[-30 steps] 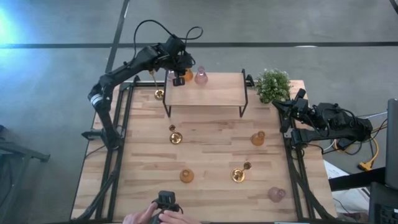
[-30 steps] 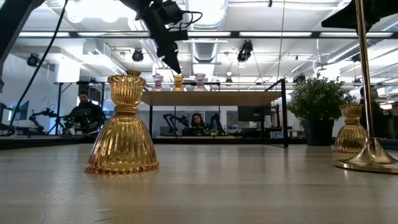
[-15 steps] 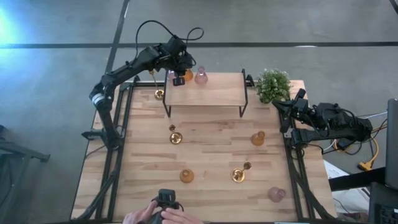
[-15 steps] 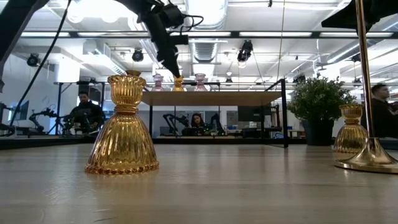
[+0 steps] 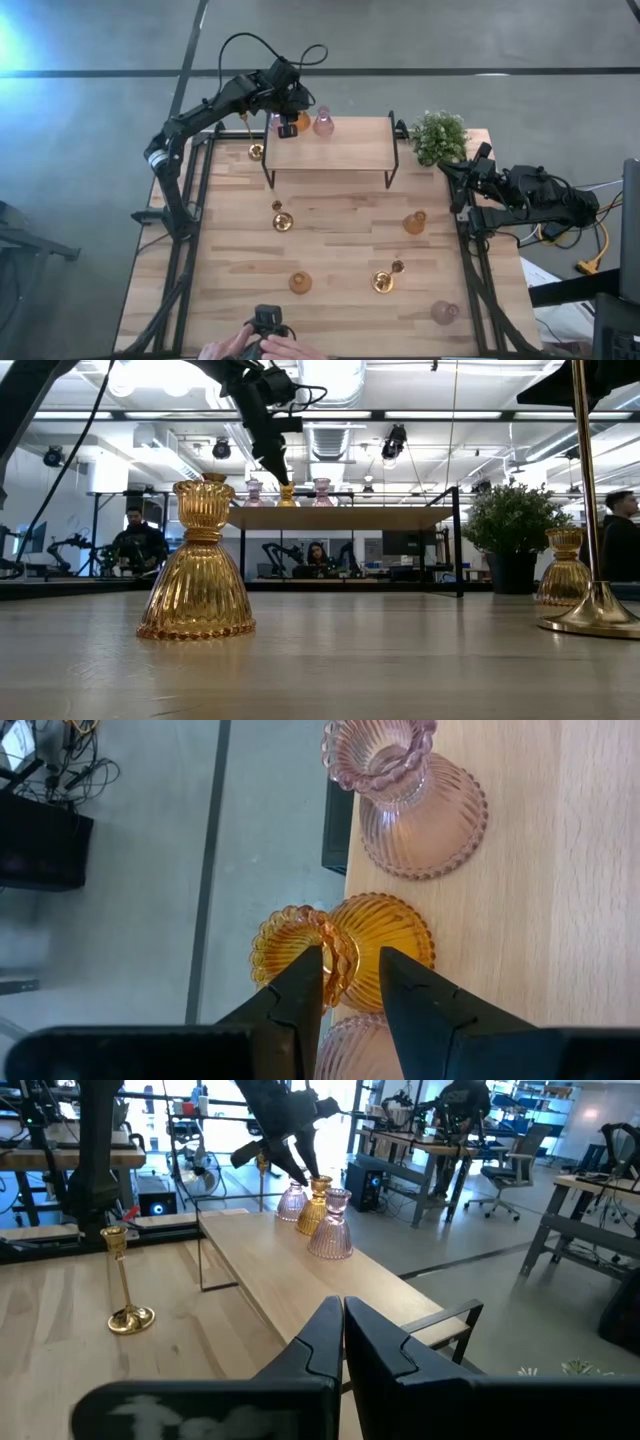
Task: Pick & Place candle stick holders
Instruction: Adjust the glass candle holders on the shelf
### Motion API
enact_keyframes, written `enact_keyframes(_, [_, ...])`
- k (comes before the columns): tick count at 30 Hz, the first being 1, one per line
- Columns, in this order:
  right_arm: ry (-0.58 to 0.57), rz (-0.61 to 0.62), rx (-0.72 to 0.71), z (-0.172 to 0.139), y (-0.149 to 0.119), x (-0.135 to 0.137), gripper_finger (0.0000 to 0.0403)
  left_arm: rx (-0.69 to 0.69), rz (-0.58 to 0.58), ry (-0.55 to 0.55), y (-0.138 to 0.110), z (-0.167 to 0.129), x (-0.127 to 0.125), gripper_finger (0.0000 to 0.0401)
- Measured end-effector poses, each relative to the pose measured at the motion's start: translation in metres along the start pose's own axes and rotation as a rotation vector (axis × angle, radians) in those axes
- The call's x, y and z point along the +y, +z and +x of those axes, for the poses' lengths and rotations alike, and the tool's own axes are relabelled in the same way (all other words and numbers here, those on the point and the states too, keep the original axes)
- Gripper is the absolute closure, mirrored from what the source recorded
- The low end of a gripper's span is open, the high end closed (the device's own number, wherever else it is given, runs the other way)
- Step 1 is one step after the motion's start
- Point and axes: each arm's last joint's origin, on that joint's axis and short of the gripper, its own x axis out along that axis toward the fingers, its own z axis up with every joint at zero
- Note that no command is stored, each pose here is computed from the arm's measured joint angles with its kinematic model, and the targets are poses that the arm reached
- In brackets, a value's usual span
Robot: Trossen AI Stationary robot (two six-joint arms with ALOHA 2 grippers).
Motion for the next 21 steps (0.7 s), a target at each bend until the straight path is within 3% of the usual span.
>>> enact_keyframes(21, [0.000,0.000,0.000,0.0000,0.0000,0.0000,0.0394,0.003,-0.031,-0.034,0.0010,-0.0005,-0.0049,0.0295])
